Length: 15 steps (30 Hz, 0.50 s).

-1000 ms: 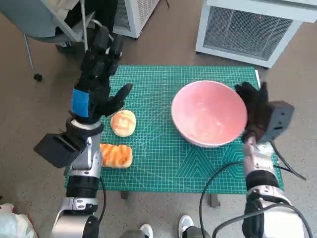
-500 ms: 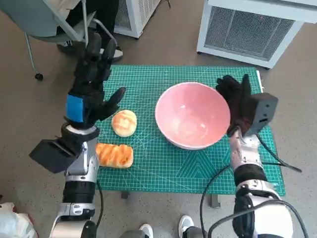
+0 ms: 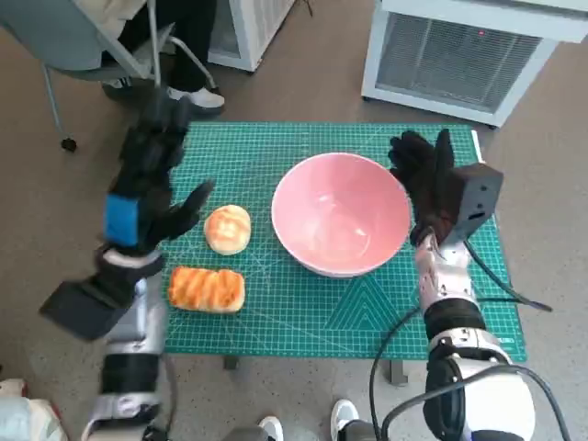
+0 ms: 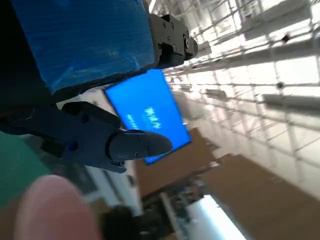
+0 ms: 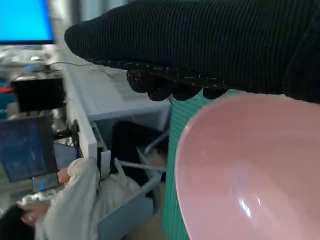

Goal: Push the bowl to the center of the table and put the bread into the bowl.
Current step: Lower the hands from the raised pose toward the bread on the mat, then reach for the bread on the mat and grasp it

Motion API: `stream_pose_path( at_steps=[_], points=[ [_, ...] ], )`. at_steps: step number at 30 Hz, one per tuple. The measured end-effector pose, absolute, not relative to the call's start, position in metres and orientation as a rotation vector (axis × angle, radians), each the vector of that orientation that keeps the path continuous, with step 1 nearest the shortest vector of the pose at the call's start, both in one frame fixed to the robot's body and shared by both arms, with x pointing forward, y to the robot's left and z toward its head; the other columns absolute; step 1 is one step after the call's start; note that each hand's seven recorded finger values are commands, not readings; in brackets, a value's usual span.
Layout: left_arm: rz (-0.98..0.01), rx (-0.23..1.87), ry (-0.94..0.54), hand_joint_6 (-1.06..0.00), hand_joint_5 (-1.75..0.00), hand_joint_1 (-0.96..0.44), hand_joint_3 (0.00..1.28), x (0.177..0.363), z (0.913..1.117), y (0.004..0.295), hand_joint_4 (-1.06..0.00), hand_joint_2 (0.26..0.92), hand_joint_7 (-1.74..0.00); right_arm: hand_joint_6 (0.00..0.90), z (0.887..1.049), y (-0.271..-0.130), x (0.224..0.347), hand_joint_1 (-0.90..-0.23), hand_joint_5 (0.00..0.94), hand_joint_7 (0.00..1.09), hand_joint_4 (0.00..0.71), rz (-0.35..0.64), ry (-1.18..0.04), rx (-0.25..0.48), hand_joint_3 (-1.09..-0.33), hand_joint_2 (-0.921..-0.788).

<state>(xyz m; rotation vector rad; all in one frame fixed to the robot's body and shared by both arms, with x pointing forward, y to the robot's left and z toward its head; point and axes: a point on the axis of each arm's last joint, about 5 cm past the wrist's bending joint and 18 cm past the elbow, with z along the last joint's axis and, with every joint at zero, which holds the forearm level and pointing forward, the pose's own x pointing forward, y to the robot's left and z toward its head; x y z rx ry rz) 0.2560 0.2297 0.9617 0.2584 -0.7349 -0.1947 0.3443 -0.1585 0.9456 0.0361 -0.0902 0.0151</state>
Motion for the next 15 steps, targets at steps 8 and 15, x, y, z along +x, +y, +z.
stream_pose_path(
  at_steps=[8, 15],
  points=[
    [-0.224, 0.7, -0.553, -0.25, -0.01, -0.48, 0.38, 0.221, 0.976, 0.273, -0.27, 0.921, -0.04, 0.298, 0.98, -0.177, 0.347, -0.574, 0.01, 0.0, 0.211, 0.022, -0.417, -0.093, -0.819, -0.921],
    [-0.275, 0.933, -0.448, -0.31, -0.02, -0.52, 0.4, 0.204, 0.996, 0.281, -0.3, 0.921, -0.07, 0.314, 1.009, -0.176, 0.341, -0.595, 0.021, 0.01, 0.248, 0.166, -0.795, -0.112, -0.804, -0.921]
  ],
)
